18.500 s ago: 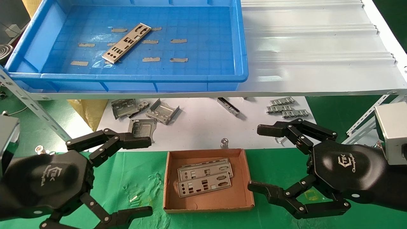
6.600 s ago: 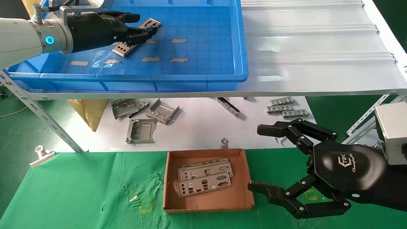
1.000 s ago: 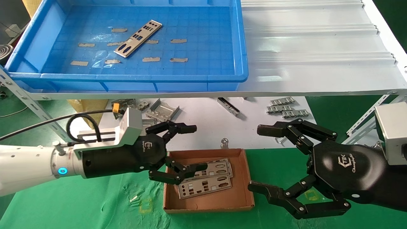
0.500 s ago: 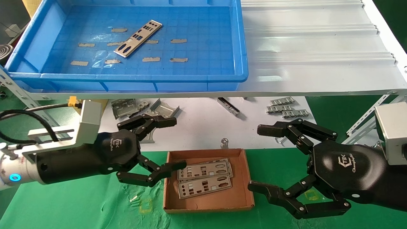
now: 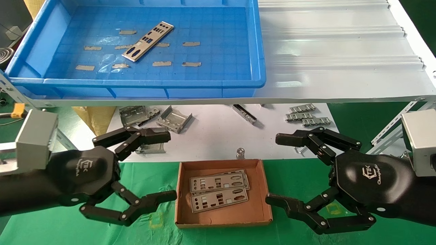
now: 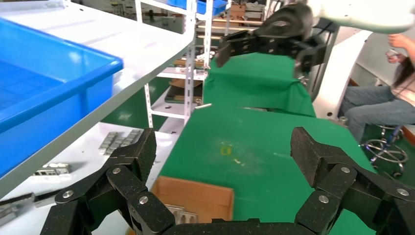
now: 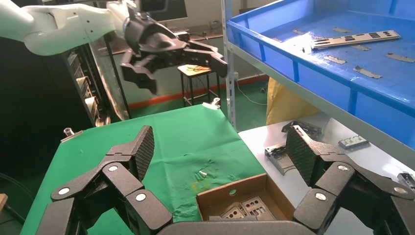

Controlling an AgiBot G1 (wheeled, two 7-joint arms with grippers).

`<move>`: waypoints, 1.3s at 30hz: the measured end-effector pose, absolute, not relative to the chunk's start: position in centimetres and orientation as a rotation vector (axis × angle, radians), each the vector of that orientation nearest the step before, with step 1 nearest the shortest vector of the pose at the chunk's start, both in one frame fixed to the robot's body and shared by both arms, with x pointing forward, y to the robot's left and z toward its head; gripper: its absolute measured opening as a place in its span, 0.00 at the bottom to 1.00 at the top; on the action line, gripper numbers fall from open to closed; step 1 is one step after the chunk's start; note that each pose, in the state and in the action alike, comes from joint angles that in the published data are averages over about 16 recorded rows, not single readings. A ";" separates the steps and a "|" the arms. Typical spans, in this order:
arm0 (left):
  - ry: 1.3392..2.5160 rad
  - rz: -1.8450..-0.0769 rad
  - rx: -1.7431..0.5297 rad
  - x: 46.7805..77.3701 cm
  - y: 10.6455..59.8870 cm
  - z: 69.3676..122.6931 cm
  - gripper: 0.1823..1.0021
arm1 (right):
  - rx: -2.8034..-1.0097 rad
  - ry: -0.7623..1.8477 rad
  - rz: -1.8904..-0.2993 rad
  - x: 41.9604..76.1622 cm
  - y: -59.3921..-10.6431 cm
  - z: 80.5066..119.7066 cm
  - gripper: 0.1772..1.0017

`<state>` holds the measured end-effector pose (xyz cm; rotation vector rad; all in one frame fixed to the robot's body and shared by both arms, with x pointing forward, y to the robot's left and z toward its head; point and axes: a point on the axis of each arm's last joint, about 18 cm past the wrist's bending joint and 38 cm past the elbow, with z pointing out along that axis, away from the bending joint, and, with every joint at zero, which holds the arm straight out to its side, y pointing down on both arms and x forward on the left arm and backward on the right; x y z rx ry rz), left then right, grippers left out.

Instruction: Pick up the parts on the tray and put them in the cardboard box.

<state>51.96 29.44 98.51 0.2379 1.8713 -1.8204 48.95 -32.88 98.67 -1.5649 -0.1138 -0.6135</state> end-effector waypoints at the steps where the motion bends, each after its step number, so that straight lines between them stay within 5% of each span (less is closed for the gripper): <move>1: 1.875 -1.819 0.242 51.5 29.5 98.6 1.00 | -1.565 -0.114 -0.613 49.0 -32.9 98.7 1.00; 15: 1.930 -1.794 0.290 47.0 30.0 99.3 1.00 | -1.565 -0.113 -0.614 49.0 -32.9 98.7 1.00; 39: 1.924 -1.798 0.280 47.5 30.0 99.2 1.00 | -1.565 -0.113 -0.614 49.0 -32.9 98.7 1.00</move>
